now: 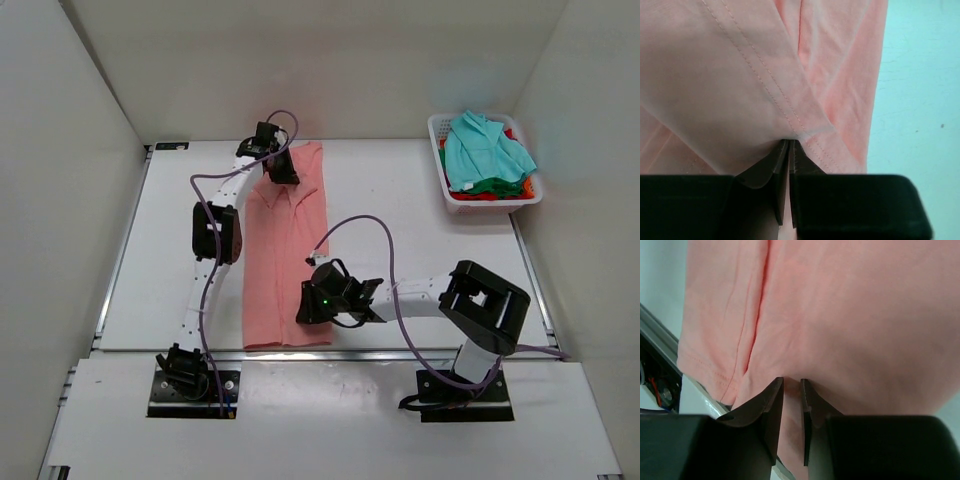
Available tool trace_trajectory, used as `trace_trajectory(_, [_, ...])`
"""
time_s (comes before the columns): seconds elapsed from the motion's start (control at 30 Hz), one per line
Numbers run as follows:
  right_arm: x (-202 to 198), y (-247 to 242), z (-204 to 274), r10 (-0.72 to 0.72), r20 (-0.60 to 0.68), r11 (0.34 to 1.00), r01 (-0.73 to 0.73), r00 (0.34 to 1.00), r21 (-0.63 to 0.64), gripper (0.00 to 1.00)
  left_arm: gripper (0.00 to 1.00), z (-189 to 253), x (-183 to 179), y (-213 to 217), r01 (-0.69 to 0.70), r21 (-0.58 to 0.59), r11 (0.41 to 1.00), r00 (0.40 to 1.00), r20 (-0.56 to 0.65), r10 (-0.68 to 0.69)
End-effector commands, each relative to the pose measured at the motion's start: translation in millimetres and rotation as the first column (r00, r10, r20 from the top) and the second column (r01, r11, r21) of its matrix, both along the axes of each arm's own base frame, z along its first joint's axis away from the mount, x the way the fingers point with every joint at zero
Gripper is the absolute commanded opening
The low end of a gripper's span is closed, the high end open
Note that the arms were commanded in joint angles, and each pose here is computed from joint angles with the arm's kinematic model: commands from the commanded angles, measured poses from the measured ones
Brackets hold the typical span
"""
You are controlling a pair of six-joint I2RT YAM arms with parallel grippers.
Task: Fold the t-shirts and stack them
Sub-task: Rotate the tshirt 90 degrees, then grab the bottom of the folded rectangular tshirt with both arms
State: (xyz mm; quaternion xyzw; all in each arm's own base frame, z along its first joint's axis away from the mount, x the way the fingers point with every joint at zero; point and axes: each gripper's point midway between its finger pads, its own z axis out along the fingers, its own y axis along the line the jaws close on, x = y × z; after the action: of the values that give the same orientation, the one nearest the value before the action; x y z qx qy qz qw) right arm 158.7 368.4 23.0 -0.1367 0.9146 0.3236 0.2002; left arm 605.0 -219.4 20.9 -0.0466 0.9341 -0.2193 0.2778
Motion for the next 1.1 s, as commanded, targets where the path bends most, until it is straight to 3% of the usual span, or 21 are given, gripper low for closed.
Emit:
trace_trajectory(0.0, [-24.8,-34.3,-51.7,0.055,-0.075,0.979,-0.068,0.996,-0.191,0.19,0.18,-8.9,-9.8,-11.6,0.064,-0.026,0.998,0.998,-0.012,-0.064])
trace_trajectory(0.07, [-11.3,-29.8,-40.0,0.11,0.004,0.976,-0.107,0.994,-0.192,0.22,0.23,24.6,-3.9,-26.6,0.115,-0.099,0.988,0.993,0.044,-0.111])
trace_trajectory(0.13, [-0.6,-25.3,-28.2,0.157,0.066,0.972,-0.142,0.985,-0.186,0.26,0.29,98.6,4.7,-40.6,0.143,-0.217,0.966,0.982,0.153,-0.111])
trace_trajectory(0.17, [6.0,-21.0,-14.5,0.182,0.11,0.972,-0.162,0.977,-0.168,0.28,0.3,114.6,6.7,-42.5,0.167,-0.267,0.949,0.976,0.183,-0.12])
trace_trajectory(0.23, [19.3,-15.8,6.1,0.209,0.186,0.972,-0.183,0.96,-0.148,0.31,0.31,199.7,0.5,-41.6,0.189,-0.336,0.923,0.951,0.295,-0.087])
trace_trajectory(0.27, [23.7,-8.9,22.7,0.233,0.243,0.97,-0.205,0.942,-0.133,0.33,0.31,210.0,0.2,-35.0,0.187,-0.348,0.918,0.947,0.313,-0.074])
trace_trajectory(0.33, [31.6,-17.3,33.0,0.245,0.274,0.961,-0.197,0.93,-0.193,0.35,0.33,277.7,-19.2,-16.7,0.188,-0.356,0.915,0.916,0.399,-0.033])
trace_trajectory(0.37, [35.0,-12.6,45.5,0.257,0.303,0.96,-0.206,0.918,-0.189,0.37,0.34,263.7,-23.0,-2.6,0.141,-0.36,0.922,0.937,0.349,-0.008])
trace_trajectory(0.4, [45.6,-20.1,53.4,0.223,0.331,0.963,-0.154,0.917,-0.222,0.39,0.34,289.0,-36.7,14.8,0.126,-0.352,0.928,0.93,0.368,0.013])
trace_trajectory(0.43, [48.5,-27.5,55.2,0.207,0.332,0.961,-0.127,0.92,-0.246,0.39,0.34,285.5,-54.3,25.5,0.11,-0.33,0.938,0.939,0.343,0.01])
trace_trajectory(0.47, [53.9,-32.5,62.1,0.168,0.337,0.968,-0.091,0.926,-0.232,0.39,0.34,245.8,-70.0,41.7,0.05,-0.302,0.952,0.973,0.229,0.022])
trace_trajectory(0.5, [51.8,-42.5,57.1,0.146,0.318,0.968,-0.068,0.937,-0.243,0.4,0.35,262.2,-93.6,49.2,0.064,-0.264,0.962,0.967,0.254,0.005])
trace_trajectory(0.53, [59.9,-50.8,66.3,0.083,0.316,0.976,-0.013,0.945,-0.219,0.4,0.34,247.0,-121.0,57.2,0.052,-0.198,0.979,0.973,0.23,-0.006])
trace_trajectory(0.6, [58.1,-67.9,68.5,-0.028,0.262,0.981,0.077,0.965,-0.176,0.4,0.35,187.8,-181.4,71.3,0.006,-0.085,0.996,0.995,0.101,0.003])
trace_trajectory(0.63, [56.1,-75.7,64.9,-0.062,0.235,0.979,0.106,0.97,-0.177,0.41,0.35,203.2,-206.7,71.0,0.021,-0.074,0.997,0.989,0.146,-0.01])
trace_trajectory(0.7, [49.2,-87.1,63.8,-0.151,0.17,0.975,0.175,0.974,-0.135,0.39,0.35,150.4,-267.0,71.7,0.017,-0.021,1.0,0.999,0.046,-0.016])
trace_trajectory(0.73, [44.1,-87.0,63.2,-0.155,0.148,0.977,0.174,0.977,-0.122,0.38,0.35,160.3,-283.4,71.4,0.014,-0.03,0.999,0.997,0.081,-0.011])
trace_trajectory(0.8, [31.8,-95.4,56.6,-0.185,0.121,0.971,0.201,0.975,-0.132,0.37,0.35,121.7,-330.0,69.4,0.034,0.04,0.999,0.999,0.011,-0.034])
trace_trajectory(0.9, [14.8,-95.8,52.5,-0.208,0.073,0.966,0.217,0.975,-0.14,0.38,0.37,96.6,-375.3,71.8,0.028,0.069,0.997,0.999,-0.025,-0.026])
trace_trajectory(1.07, [-13.4,-88.0,39.6,-0.214,0.001,0.967,0.213,0.977,-0.137,0.4,0.37,73.9,-423.3,86.5,-0.061,-0.016,0.998,0.997,-0.054,0.06])
